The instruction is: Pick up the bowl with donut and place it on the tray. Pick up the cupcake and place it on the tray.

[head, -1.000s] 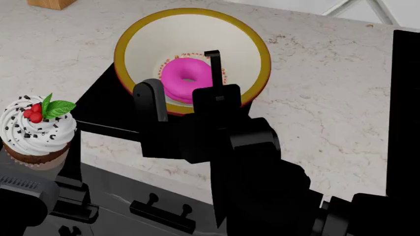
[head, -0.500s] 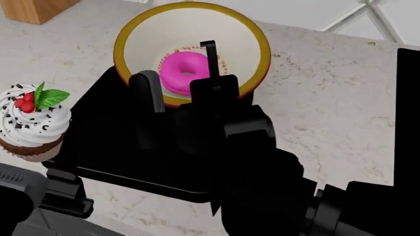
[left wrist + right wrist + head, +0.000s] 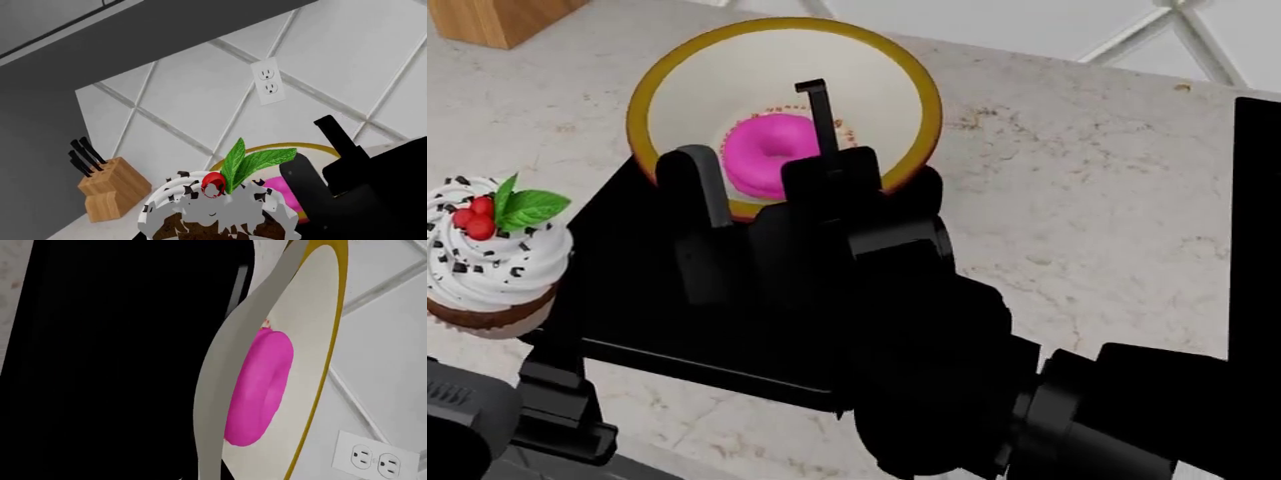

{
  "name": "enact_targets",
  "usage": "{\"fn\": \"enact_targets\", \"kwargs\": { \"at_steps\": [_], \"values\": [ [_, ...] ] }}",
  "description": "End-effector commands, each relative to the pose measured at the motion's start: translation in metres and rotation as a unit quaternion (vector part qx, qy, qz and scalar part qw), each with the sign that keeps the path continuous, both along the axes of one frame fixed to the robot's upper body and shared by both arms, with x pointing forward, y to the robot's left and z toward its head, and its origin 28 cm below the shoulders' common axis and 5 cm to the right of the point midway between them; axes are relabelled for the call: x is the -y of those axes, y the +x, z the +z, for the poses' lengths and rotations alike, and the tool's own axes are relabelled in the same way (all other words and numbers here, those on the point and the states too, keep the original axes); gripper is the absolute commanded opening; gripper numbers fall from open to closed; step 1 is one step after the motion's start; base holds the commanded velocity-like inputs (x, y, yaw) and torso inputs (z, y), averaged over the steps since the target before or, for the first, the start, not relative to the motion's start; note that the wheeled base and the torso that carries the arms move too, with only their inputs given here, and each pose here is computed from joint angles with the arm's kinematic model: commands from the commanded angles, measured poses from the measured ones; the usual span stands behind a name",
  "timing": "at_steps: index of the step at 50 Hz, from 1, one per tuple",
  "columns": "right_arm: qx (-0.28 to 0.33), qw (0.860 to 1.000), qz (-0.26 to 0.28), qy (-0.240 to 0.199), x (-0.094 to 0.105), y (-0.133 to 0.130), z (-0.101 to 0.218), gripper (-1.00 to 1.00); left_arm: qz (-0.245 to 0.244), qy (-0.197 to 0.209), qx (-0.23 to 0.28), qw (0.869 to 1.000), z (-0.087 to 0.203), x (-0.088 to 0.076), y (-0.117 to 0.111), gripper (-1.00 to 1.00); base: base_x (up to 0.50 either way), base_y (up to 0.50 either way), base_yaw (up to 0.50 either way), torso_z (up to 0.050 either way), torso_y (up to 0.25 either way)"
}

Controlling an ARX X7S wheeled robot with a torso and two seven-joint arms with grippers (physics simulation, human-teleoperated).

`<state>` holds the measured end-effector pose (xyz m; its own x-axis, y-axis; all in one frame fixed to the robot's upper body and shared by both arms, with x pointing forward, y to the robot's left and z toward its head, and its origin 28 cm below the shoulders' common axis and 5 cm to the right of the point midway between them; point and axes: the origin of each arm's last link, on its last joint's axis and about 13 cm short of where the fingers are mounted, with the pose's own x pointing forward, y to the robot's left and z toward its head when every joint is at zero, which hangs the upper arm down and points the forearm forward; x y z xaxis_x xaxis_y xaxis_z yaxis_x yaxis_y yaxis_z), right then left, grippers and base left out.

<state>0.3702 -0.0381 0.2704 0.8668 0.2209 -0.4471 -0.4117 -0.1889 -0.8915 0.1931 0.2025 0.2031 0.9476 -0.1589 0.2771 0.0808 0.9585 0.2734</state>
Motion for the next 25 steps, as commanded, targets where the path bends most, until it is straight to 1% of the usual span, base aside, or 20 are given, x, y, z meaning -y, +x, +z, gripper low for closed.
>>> {"fn": "enact_targets", "kwargs": {
  "at_steps": [1,12,19,25],
  "values": [
    [0.010,1.000,0.006,-0.007,-0.004,0.008,0.002,-1.00,-0.001,-0.007,0.001,1.000,0.000,0.000,-0.002,-1.00,0.00,0.00,0.00,0.000,0.000],
    [-0.002,1.000,-0.004,-0.002,0.001,0.013,-0.003,-1.00,-0.001,-0.005,-0.002,1.000,-0.002,0.001,0.000,-1.00,0.00,0.00,0.00,0.000,0.001],
    [-0.007,1.000,-0.001,0.005,-0.001,0.014,-0.005,-1.00,-0.001,-0.006,-0.003,1.000,-0.003,0.000,-0.001,-1.00,0.00,0.00,0.00,0.000,0.000],
    [-0.015,1.000,0.005,-0.005,-0.003,0.014,-0.009,-1.00,0.000,-0.006,-0.003,1.000,-0.003,0.001,-0.001,-1.00,0.00,0.00,0.00,0.000,0.002]
  ]
}}
